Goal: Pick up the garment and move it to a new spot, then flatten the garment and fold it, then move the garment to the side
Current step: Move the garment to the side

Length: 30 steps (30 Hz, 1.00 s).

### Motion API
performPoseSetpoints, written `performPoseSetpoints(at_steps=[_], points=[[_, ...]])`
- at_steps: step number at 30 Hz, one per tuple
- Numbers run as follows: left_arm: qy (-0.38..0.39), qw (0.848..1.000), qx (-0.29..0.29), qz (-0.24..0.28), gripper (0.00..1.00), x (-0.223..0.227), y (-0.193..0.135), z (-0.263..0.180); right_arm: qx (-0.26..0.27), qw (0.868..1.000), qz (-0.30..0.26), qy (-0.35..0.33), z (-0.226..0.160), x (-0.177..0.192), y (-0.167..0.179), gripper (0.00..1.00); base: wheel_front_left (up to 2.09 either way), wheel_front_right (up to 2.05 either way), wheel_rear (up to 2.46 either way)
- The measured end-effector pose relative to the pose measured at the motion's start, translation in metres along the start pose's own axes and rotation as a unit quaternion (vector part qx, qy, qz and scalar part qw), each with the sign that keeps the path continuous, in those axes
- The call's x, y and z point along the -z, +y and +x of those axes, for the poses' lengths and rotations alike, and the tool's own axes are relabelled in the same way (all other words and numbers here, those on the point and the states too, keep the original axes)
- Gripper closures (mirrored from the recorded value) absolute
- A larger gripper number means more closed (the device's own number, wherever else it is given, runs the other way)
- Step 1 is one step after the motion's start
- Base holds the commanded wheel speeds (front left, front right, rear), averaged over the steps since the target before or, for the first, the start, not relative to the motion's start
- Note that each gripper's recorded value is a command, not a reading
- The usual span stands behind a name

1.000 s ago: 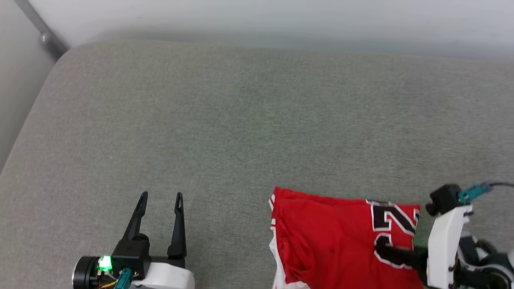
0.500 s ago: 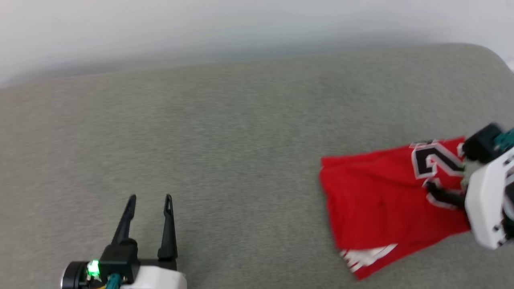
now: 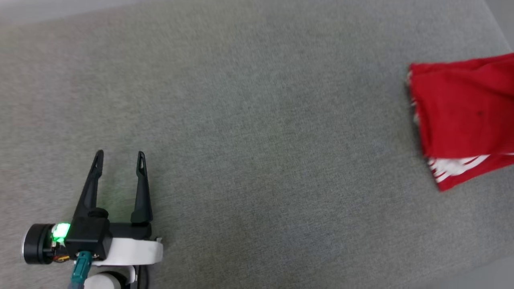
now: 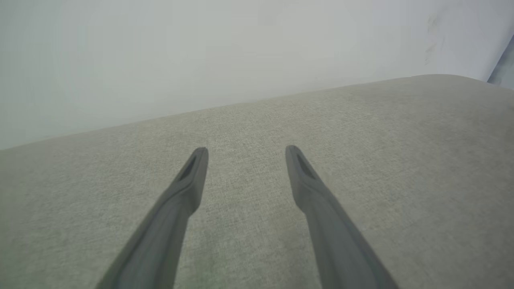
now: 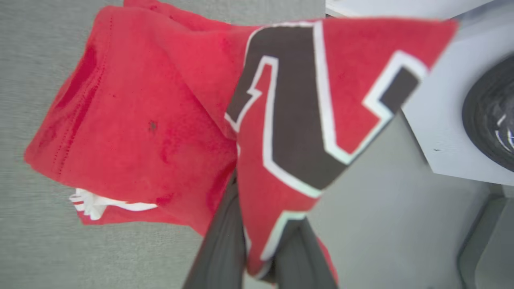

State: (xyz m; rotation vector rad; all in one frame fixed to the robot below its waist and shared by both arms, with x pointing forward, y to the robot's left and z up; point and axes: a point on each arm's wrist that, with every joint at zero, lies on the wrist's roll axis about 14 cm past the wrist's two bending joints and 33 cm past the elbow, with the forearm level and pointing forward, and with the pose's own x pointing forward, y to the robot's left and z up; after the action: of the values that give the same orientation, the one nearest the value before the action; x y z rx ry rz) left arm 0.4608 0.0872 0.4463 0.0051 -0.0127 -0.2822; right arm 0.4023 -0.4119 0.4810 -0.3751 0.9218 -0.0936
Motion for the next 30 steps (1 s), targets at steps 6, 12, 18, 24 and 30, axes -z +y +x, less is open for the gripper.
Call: performPoseSetpoints(at_steps=[6,12,18,24,30], points=[[0.010,1.000,0.004,-0.003,0.00,0.020,0.002,0.013,0.056,0.998,0.033,0.023,0.028,0.011,-0.035,1.00,0.00,0.00,0.00],[0.011,1.000,-0.014,-0.001,0.00,0.024,0.013,0.014,0.063,0.996,0.055,0.035,0.057,0.022,-0.030,1.00,0.00,0.00,0.00],[0.000,1.000,-0.029,-0.005,0.00,0.008,0.016,0.005,0.091,0.994,0.053,0.026,0.049,0.030,-0.042,0.00,0.00,0.00,0.00],[-0.015,0.999,-0.049,-0.004,0.00,-0.018,0.020,-0.016,0.139,0.984,-0.012,-0.109,0.011,-0.020,-0.067,0.00,0.00,0.00,0.00],[-0.034,0.997,-0.073,0.000,0.00,-0.043,0.026,-0.040,0.148,0.933,-0.022,-0.327,-0.036,-0.099,-0.056,0.00,0.00,0.00,0.00]])
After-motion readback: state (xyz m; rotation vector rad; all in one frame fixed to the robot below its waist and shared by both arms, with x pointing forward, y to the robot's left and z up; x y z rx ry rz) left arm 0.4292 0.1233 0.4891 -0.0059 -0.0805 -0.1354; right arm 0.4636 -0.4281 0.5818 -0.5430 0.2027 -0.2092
